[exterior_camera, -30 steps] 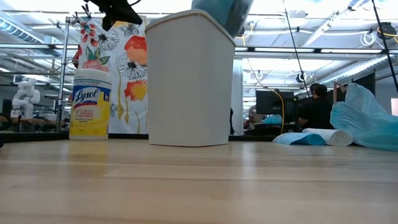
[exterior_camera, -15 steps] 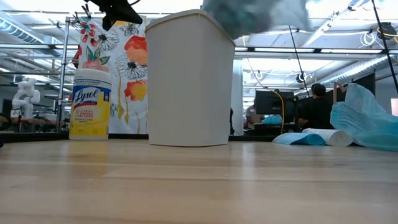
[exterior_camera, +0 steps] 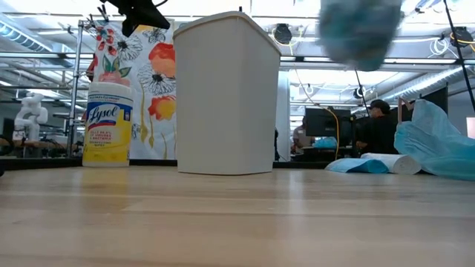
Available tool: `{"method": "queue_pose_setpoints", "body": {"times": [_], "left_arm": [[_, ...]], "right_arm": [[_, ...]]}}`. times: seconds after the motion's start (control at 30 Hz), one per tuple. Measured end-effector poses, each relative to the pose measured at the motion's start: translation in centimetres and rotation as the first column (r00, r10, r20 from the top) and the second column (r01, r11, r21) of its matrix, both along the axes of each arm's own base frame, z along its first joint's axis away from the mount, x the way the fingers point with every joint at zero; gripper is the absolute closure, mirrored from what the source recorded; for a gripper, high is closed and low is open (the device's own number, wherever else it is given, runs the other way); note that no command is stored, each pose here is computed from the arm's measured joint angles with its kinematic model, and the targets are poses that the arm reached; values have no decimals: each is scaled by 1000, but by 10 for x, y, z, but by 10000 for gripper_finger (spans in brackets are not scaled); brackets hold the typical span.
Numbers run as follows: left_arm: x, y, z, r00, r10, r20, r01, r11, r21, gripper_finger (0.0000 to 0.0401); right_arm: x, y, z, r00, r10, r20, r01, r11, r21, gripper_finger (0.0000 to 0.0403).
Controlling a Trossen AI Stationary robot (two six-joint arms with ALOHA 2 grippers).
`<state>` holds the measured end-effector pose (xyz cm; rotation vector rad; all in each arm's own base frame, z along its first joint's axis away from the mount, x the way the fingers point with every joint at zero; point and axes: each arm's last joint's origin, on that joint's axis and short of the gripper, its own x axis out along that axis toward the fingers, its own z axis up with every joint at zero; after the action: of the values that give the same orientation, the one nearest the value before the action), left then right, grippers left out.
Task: Place trash/remove bag and relplace
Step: Remove the trash bag from the trash bin
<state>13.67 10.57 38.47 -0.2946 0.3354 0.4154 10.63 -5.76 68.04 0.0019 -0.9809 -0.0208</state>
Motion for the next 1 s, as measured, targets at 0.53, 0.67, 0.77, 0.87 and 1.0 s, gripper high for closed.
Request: {"method": "queue_pose_setpoints", "body": {"times": [0.53, 0.67, 0.77, 0.87, 1.0], "left_arm": [[0, 0, 0, 1000, -1, -2, 1, 1000, 0, 401], [0, 0, -2, 1000, -1, -15, 1, 1000, -9, 401], [-1, -1, -3, 1000, -4, -28, 4, 1000, -13, 401], [-1, -1, -3, 1000, -4, -28, 4, 1000, -13, 401], [-1, -1, -3, 1000, -4, -29, 4, 1000, -12, 401]], "right_arm": [[23, -14, -28, 926, 26, -376, 56, 977, 206, 403], [21, -15, -51, 813, 10, -582, 187, 942, 278, 403], [20, -19, -77, 649, -30, -760, 425, 843, 329, 403], [13, -22, -104, 434, -38, -900, 669, 682, 293, 403], [7, -24, -136, 153, 91, -984, 843, 507, 178, 403]]}}
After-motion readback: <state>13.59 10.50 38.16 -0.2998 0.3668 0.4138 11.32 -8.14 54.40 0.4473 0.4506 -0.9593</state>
